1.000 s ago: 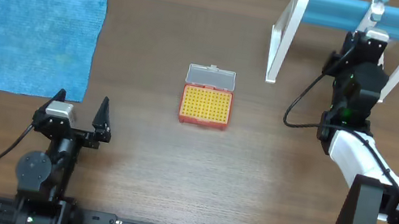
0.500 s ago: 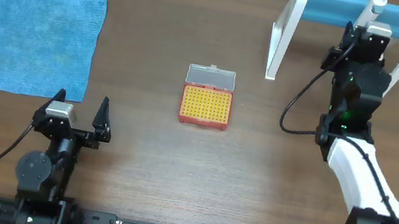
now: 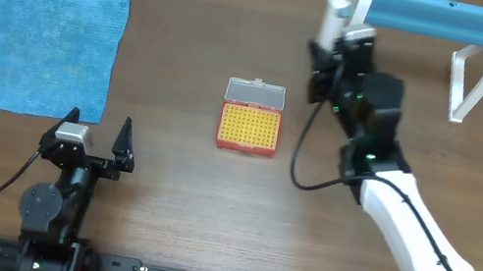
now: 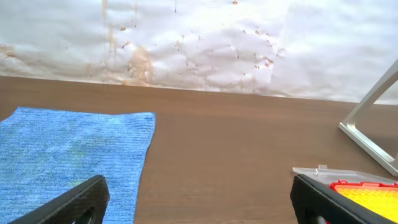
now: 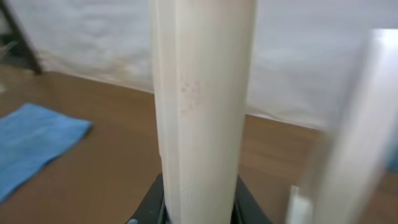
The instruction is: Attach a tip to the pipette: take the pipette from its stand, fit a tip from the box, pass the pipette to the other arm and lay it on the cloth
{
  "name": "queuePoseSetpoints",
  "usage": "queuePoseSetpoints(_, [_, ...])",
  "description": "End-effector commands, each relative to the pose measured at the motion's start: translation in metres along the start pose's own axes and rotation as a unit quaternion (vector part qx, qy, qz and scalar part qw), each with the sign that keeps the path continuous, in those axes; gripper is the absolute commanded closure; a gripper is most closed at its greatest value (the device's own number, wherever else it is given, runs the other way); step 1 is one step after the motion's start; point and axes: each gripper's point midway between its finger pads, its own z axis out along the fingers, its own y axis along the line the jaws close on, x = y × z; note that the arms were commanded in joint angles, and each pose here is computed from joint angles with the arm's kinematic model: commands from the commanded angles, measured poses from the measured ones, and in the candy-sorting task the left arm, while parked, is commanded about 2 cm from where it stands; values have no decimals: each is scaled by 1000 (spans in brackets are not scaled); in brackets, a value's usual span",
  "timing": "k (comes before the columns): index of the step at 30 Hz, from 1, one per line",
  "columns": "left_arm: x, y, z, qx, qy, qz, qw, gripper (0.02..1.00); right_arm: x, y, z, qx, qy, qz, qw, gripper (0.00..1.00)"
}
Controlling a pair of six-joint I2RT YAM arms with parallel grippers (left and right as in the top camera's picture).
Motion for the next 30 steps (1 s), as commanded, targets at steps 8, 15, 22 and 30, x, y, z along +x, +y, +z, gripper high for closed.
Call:
queuePoseSetpoints(8, [1, -2, 0, 7, 1, 6, 1000, 73, -11, 47, -2, -31, -120, 15, 992, 930])
queuePoseSetpoints(15, [1, -2, 0, 7, 1, 6, 1000, 73, 27, 63, -43, 39, -137, 20, 990, 930])
queuePoseSetpoints(22, [1, -2, 0, 7, 1, 6, 1000, 73, 47, 98, -54, 18, -122, -16, 992, 930])
queuePoseSetpoints(30, [1, -2, 0, 7, 1, 6, 1000, 75, 53, 99, -48, 20, -134, -49, 990, 930])
